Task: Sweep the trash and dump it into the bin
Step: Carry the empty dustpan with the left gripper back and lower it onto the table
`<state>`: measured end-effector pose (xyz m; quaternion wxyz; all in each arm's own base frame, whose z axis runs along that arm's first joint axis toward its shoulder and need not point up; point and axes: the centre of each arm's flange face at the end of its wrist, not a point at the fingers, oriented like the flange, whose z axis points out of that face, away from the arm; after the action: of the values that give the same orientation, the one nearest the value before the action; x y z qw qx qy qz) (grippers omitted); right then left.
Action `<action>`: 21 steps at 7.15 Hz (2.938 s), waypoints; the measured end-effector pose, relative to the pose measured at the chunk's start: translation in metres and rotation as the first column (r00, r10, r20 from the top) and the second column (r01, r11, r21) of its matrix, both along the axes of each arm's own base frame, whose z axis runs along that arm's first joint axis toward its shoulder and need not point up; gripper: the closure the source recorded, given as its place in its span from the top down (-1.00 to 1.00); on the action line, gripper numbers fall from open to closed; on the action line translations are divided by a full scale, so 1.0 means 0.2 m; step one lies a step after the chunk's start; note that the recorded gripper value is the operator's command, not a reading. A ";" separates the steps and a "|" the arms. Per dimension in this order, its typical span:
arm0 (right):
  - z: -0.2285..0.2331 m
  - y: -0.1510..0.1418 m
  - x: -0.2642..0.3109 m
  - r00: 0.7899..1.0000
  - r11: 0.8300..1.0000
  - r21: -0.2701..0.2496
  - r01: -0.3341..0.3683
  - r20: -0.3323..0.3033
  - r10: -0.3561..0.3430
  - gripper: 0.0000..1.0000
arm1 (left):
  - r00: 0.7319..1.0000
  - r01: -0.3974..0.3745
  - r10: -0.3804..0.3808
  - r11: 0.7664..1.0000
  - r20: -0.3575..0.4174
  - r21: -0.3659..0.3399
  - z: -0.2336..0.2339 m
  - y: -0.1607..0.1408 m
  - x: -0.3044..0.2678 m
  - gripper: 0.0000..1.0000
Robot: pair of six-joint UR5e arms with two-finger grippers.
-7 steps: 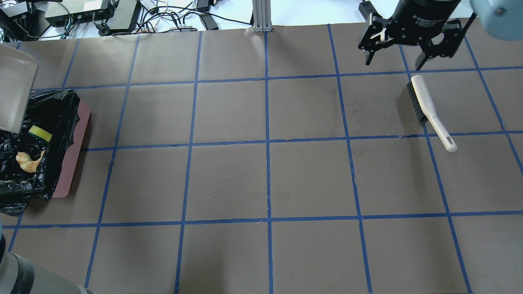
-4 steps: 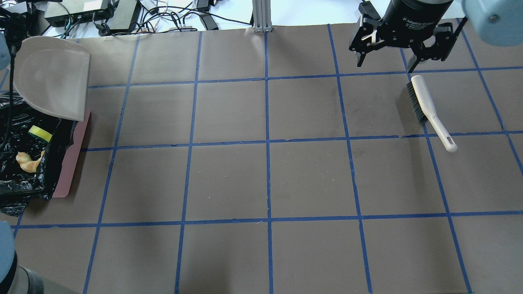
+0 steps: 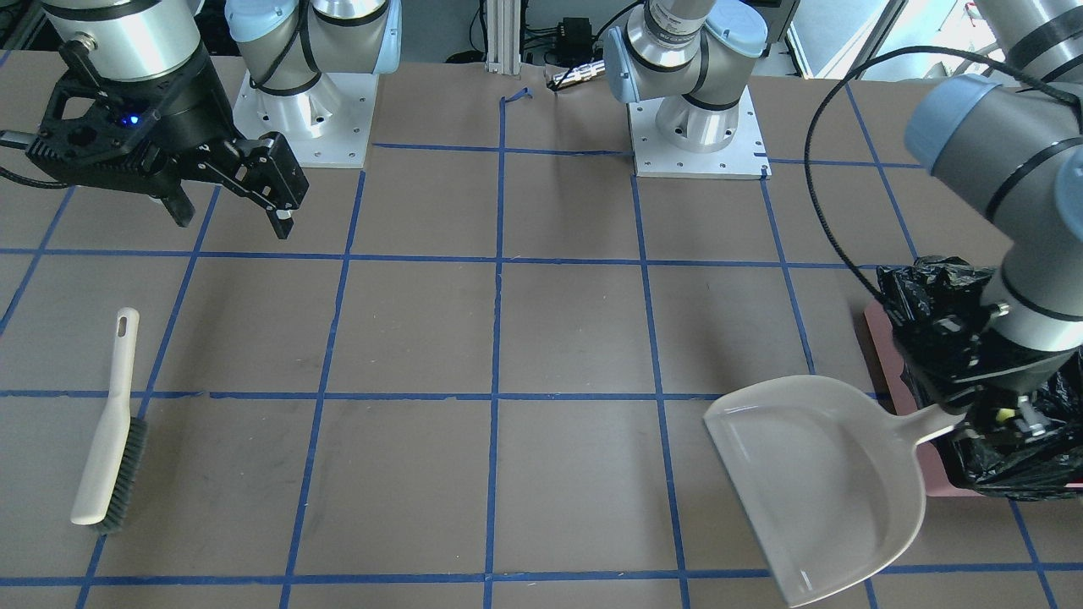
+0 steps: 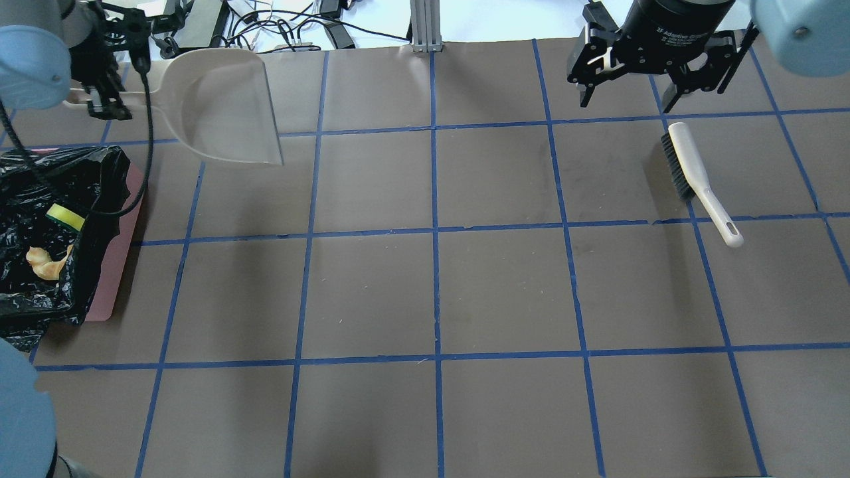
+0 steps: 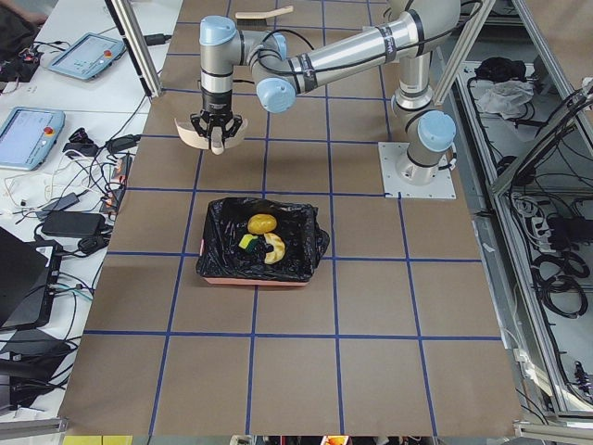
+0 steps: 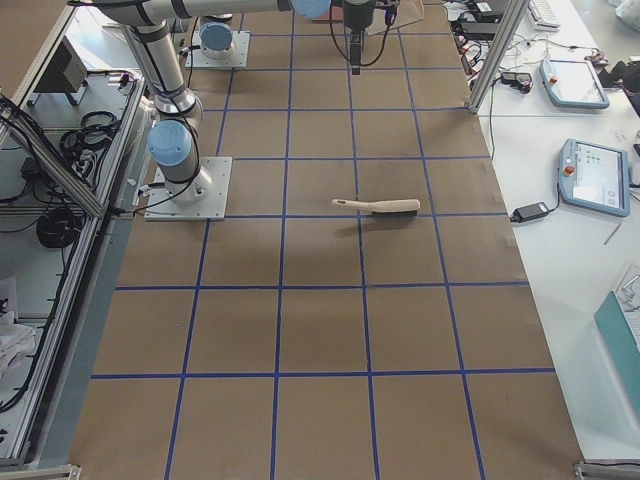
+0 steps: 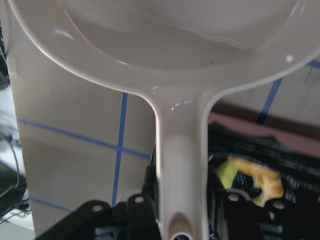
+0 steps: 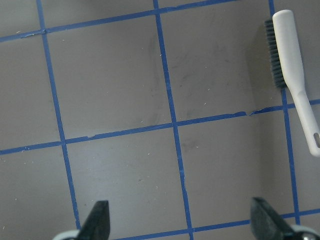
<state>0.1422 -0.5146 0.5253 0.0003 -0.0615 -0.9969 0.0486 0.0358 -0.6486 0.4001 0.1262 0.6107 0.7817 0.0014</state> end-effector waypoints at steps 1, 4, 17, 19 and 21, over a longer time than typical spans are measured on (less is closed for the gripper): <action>0.01 0.00 0.00 1.000 1.000 -0.004 -0.018 -0.003 0.017 1.00 | 0.998 0.014 -0.013 1.000 -0.054 0.011 -0.07 -0.03 -0.16 -1.00; 0.01 0.00 0.00 1.000 1.000 -0.012 -0.028 0.000 0.028 1.00 | 0.986 0.077 -0.071 0.996 -0.152 0.035 -0.35 -0.13 -0.48 -1.00; 0.00 0.00 0.00 1.000 1.000 -0.008 -0.029 -0.008 0.029 1.00 | 0.971 0.240 -0.237 0.967 -0.034 0.089 -0.60 -0.20 -0.30 -0.92; 0.00 0.00 0.00 1.000 1.000 -0.006 -0.029 -0.010 0.029 1.00 | 0.969 0.246 -0.240 0.963 -0.064 0.106 -0.65 -0.15 -0.31 -0.87; 0.00 0.00 0.00 1.000 1.000 -0.005 -0.029 -0.008 0.029 1.00 | 0.967 0.250 -0.242 0.961 -0.076 0.116 -0.67 -0.13 -0.30 -0.12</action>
<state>0.1417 -0.5151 0.5253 0.0036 -0.0468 -0.9976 0.0514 -0.0242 -0.6737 0.2662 0.0630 0.7094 0.7018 0.0158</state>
